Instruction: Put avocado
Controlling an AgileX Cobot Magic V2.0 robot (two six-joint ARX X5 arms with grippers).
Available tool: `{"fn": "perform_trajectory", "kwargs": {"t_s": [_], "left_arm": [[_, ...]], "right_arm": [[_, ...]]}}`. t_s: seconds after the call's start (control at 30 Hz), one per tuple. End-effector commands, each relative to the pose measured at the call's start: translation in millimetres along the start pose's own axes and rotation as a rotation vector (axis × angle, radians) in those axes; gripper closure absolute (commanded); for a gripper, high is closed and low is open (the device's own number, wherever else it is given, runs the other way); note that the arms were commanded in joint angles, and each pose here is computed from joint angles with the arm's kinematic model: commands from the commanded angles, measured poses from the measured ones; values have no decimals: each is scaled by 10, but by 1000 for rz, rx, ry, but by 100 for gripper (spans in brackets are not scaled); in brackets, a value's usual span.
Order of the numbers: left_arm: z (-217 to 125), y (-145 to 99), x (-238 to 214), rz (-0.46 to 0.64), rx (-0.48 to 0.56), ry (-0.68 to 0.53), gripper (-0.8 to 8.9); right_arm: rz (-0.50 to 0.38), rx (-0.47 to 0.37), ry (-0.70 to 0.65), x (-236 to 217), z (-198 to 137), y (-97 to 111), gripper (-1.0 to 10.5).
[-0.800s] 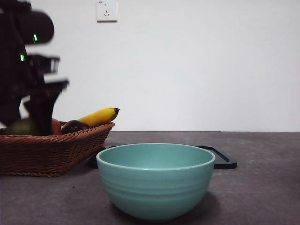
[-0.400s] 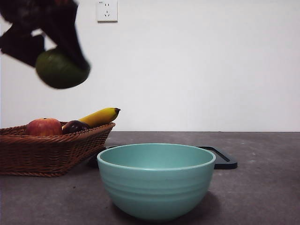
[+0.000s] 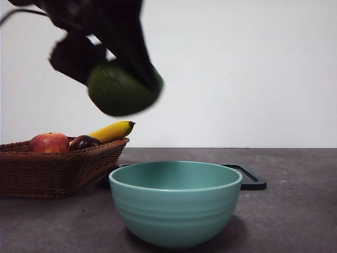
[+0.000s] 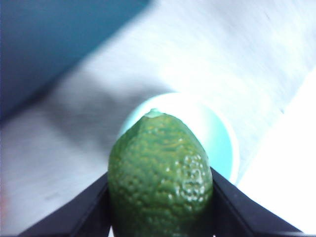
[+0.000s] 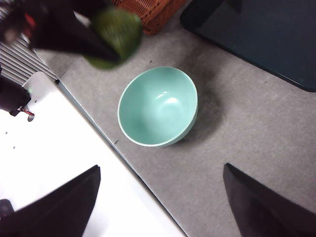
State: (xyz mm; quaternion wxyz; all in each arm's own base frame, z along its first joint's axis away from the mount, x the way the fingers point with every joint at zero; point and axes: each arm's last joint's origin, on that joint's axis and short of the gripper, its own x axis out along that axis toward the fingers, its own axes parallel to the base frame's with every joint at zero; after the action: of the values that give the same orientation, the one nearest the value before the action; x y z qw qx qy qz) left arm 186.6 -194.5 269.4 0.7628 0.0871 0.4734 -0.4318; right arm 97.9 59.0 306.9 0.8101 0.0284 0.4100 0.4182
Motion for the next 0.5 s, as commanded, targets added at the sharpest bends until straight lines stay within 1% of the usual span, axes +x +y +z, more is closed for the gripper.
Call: {"fn": "perform_trajectory", "kwargs": {"t_s": [0.03, 0.1, 0.33, 0.43, 0.5], "left_arm": [[63, -86, 206, -16, 32, 28, 632], [61, -119, 334, -15, 49, 55, 632], [28, -176, 742, 68, 96, 129, 632], [17, -207, 859, 92, 123, 139, 632], [16, -237, 915, 89, 142, 135, 632]], "right_arm": [[2, -19, -18, -29, 44, 24, 548], [2, -19, -18, -29, 44, 24, 548], [2, -19, -18, -29, 44, 24, 548], [2, -19, -18, -28, 45, 24, 548], [2, -19, -18, -28, 45, 24, 548]]}}
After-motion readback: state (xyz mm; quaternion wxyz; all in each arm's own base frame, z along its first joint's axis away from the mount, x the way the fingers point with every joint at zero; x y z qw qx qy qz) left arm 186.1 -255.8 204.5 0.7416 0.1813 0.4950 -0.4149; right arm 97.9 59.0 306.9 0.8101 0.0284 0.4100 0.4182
